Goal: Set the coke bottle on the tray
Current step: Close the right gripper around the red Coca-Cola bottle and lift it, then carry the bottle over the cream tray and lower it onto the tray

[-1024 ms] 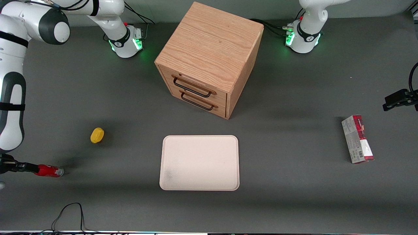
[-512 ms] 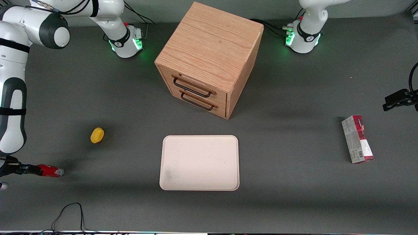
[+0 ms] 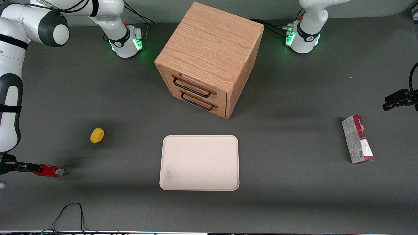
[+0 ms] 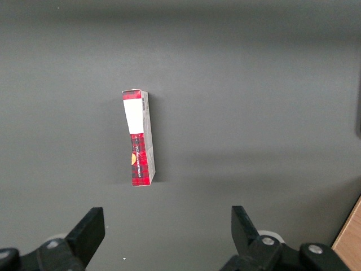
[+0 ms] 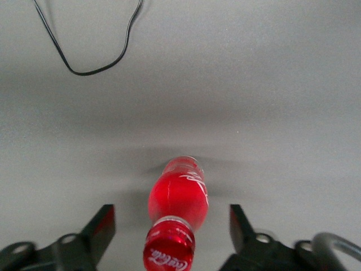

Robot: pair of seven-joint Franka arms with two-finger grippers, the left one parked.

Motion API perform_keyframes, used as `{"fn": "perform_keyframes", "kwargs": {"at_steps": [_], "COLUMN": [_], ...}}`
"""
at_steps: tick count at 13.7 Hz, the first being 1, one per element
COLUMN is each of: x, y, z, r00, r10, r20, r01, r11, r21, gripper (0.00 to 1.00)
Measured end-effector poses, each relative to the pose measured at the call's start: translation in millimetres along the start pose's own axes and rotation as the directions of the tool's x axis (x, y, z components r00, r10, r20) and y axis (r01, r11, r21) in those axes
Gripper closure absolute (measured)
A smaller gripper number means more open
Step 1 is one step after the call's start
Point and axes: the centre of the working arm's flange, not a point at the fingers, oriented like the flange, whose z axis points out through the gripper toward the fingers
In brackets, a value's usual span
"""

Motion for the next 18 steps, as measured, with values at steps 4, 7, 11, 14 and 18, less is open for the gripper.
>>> {"fn": "perform_keyframes", "kwargs": {"at_steps": [4,7,11,14,18], "x": [0,2,13,8,-26], "y": [-1,-9,-84,-181,-366], "z": [-1,-2,-56,-147,-204], "r00": [1.0,1.0,0.999,0.999,0.997], "r10": [0.002,0.002,0.032,0.022,0.077], "r20": [0.005,0.003,0.043,0.025,0.003], "r01": [-0.002,-0.002,-0.028,-0.02,-0.077], "r11": [1.0,1.0,0.996,0.996,0.995], "r21": [0.002,0.004,-0.085,-0.084,-0.057], "gripper": [0.63,0.65,0.65,0.65,0.65]}}
